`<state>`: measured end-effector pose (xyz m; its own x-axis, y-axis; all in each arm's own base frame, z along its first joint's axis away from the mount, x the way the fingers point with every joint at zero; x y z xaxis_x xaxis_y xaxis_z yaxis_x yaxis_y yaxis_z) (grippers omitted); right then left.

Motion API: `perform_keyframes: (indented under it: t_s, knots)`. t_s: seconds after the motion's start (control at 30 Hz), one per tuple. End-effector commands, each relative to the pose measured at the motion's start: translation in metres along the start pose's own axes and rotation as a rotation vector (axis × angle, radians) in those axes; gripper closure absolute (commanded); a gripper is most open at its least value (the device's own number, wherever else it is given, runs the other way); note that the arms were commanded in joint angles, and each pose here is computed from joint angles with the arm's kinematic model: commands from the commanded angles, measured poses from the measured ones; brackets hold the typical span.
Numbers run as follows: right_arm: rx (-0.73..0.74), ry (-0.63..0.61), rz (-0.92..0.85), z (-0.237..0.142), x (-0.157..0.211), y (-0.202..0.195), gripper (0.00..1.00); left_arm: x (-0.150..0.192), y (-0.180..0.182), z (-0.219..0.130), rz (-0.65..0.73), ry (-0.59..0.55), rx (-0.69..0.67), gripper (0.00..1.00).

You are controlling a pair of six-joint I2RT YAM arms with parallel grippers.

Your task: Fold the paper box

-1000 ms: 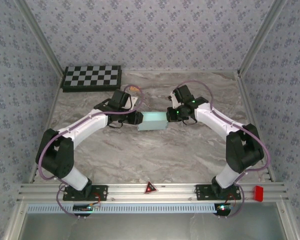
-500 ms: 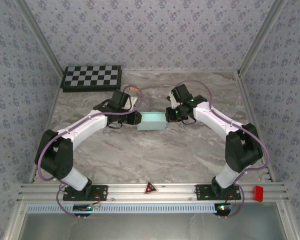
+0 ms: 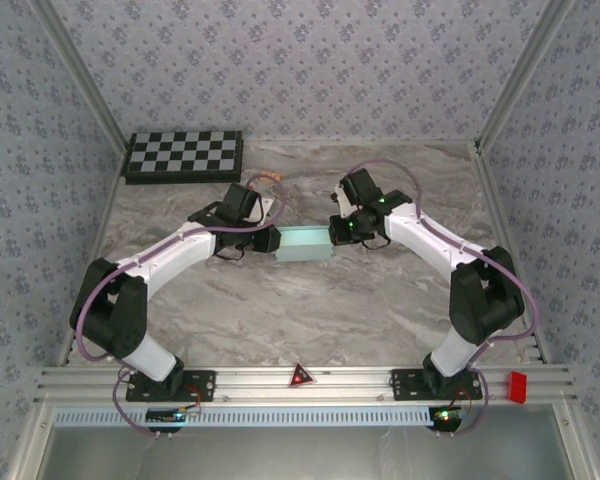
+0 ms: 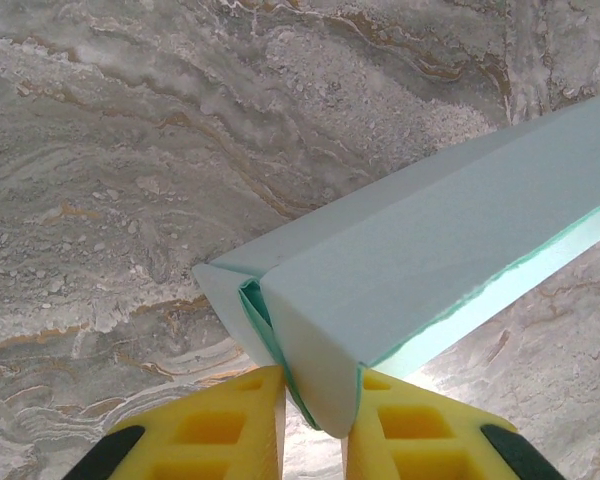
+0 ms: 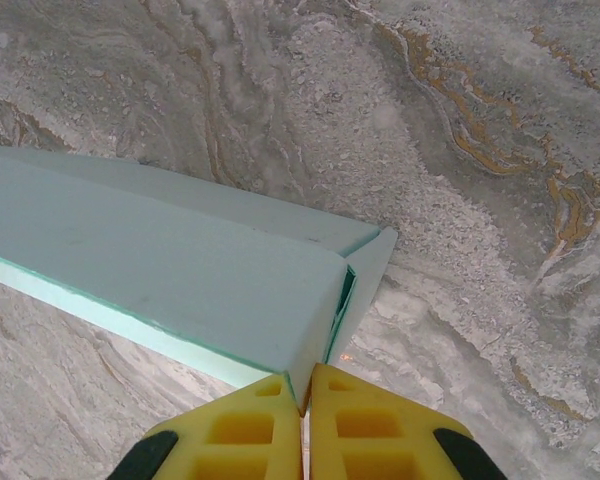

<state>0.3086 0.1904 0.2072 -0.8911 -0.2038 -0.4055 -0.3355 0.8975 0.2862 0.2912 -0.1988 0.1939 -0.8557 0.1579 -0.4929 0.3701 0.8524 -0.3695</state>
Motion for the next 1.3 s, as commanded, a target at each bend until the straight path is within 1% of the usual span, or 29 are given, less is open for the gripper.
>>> perform_keyframes:
  t_s: [0.0,0.2,0.33,0.47,0.6,0.7,1.0,1.27]
  knots:
    - [0.033,0.053,-0.008,0.007,0.006,-0.002,0.92,0.009,0.008,0.008,-0.018,0.042,-0.036,0.81]
    - [0.034,0.071,-0.010,0.011,0.012,-0.003,0.92,0.014,0.010,0.010,-0.020,0.059,-0.035,0.80]
    - [0.035,0.064,-0.011,0.008,0.011,-0.002,0.92,0.010,0.006,0.005,-0.014,0.044,-0.015,0.75]
    - [0.035,0.045,-0.011,0.004,0.007,0.000,0.92,0.001,0.000,-0.005,0.002,0.007,0.002,0.70]
    - [0.036,0.037,-0.010,0.001,0.005,0.001,0.91,-0.007,-0.004,-0.011,0.015,-0.015,0.009,0.67]
    - [0.034,0.025,-0.012,-0.002,0.002,0.002,0.89,-0.010,-0.006,-0.012,0.022,-0.018,0.011,0.67]
    - [0.037,-0.011,-0.021,-0.014,-0.004,0.005,0.81,-0.015,-0.008,-0.019,0.027,-0.040,0.018,0.65]
    - [0.037,-0.028,-0.026,-0.018,-0.007,0.007,0.77,-0.014,-0.009,-0.024,0.034,-0.050,0.022,0.63]
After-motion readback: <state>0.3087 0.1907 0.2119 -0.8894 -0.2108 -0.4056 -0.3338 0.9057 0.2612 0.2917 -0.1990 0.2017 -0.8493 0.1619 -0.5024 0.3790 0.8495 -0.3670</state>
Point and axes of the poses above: each hand's point on the last joint's axis, 136 mm out from that joint toward the fingers, its own z axis out along the fingers, its own y axis along the line the jaws close on, x = y × z, the point moved 9 cm from there along -z, back along the fingers, and after that the axes turned 1 degree about -z, right-handed, at the moved point
